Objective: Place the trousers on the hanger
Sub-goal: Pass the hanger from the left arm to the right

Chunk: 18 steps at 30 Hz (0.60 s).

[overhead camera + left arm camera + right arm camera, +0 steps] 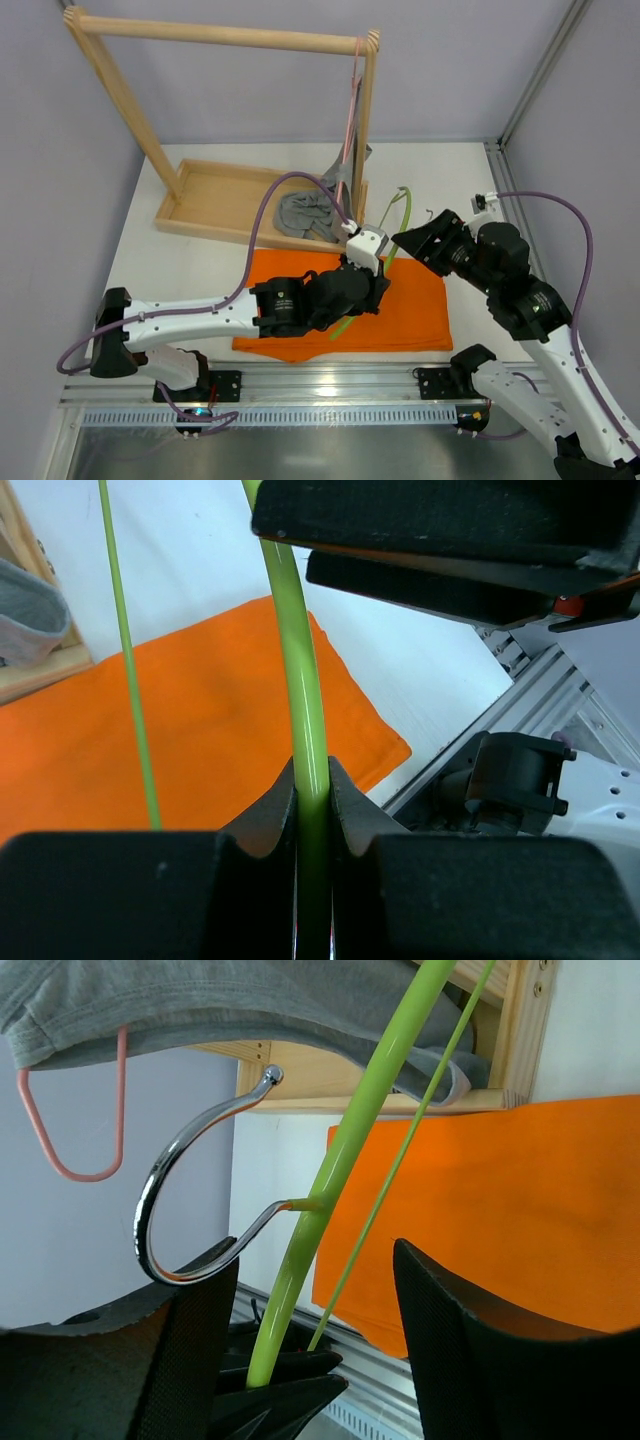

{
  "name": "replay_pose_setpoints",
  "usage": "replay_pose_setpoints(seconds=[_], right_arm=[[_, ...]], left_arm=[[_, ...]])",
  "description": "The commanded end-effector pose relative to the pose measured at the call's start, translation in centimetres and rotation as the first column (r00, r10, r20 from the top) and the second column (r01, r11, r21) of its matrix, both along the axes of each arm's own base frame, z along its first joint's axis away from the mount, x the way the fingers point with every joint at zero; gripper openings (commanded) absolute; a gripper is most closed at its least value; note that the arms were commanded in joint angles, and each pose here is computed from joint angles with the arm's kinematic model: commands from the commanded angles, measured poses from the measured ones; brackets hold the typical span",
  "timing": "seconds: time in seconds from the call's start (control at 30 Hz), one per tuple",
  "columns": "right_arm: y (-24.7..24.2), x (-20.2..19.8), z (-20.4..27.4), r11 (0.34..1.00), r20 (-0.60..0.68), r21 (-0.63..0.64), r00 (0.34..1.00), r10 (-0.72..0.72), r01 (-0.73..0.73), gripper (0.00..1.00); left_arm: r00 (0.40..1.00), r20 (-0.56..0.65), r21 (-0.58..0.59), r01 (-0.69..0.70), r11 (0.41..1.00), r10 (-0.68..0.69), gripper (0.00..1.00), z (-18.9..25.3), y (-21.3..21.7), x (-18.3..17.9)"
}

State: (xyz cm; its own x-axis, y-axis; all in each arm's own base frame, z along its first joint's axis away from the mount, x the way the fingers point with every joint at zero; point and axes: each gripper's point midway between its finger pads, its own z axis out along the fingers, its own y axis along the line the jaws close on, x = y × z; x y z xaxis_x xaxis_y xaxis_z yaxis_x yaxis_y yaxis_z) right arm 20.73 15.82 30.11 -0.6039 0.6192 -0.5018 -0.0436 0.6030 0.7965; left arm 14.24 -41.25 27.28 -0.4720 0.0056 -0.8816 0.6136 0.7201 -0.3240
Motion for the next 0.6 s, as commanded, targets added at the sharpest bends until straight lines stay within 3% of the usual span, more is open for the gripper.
replay_pose_setpoints(seconds=[0.0,0.17,0.43,0.57], right_arm=[[0.4,1.3,1.0,0.999,0.039,0.038,0.999,-0.031,0.029,0.64],[0.0,1.9,0.3,0.997,0.020,0.022,0.997,-0.072,0.072,0.54],[0.5,2.9,-0.5,0.991,-0.015,-0.069,0.994,-0.113,0.111,0.51],[0.5,3.2,-1.0,0.985,-0.016,-0.110,0.990,-0.137,0.134,0.32]], left_arm=[[0.997,0.069,-0.146,-0.018,0.989,0.029,0.00,4.8,-1.4,0.8],[0.995,0.088,-0.148,-0.024,0.989,0.037,0.00,4.2,-1.6,1.0],[0.995,0.101,-0.154,0.008,0.988,0.007,0.00,3.8,-2.8,0.8],[0.995,0.101,-0.138,0.006,0.990,0.008,0.00,3.3,-2.7,0.9]])
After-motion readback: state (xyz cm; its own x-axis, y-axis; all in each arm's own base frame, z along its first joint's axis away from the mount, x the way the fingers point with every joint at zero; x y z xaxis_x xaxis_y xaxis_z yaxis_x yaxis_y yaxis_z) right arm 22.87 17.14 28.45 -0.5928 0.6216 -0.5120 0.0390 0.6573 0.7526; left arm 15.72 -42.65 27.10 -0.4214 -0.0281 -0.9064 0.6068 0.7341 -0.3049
